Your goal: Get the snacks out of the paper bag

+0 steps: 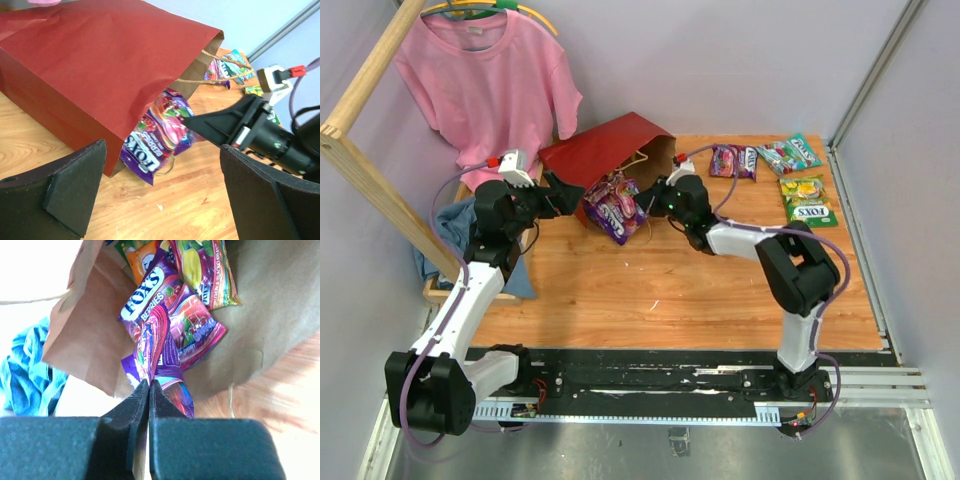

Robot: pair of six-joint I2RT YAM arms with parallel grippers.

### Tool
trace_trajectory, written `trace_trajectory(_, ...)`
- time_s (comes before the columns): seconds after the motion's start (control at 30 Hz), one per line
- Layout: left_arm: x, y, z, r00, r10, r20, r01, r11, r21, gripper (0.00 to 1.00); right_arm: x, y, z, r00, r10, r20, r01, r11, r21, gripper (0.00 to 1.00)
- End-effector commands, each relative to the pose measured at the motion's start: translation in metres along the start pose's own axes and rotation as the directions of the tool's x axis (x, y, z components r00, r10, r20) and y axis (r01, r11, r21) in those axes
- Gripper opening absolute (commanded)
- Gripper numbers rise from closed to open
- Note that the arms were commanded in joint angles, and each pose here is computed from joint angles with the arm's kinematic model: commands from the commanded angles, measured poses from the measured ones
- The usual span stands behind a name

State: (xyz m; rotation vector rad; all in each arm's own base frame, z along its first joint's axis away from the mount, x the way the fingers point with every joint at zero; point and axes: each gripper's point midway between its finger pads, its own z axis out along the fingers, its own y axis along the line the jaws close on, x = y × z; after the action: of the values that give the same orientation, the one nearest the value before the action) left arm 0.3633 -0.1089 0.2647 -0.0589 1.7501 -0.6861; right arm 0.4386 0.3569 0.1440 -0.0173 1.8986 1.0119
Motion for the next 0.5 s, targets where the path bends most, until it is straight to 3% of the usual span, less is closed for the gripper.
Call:
trace_trajectory(0.0,-0.016,-0.005,-0.003,0.999,0.024,0.04,-0.025,1.0,0.012,1.0,-0.017,0.009,-0.035,0.996,-0.072,0.045,0.074,0.997,-0.034,0.01)
trace_trajectory(0.23,-0.016,-0.005,-0.004,0.999,0.025,0.042,-0.025,1.0,0.008,1.0,-0.008,-0.052,-0.111,0.995,-0.072,0.073,0.063,0.99,0.126,0.01)
trace_trajectory(0.47,-0.015,-0.003,-0.002,0.999,0.025,0.037,-0.025,1.0,0.005,1.0,-0.029,-0.135,-0.183,0.985,-0.133,0.113,0.066,0.884,0.463,0.01)
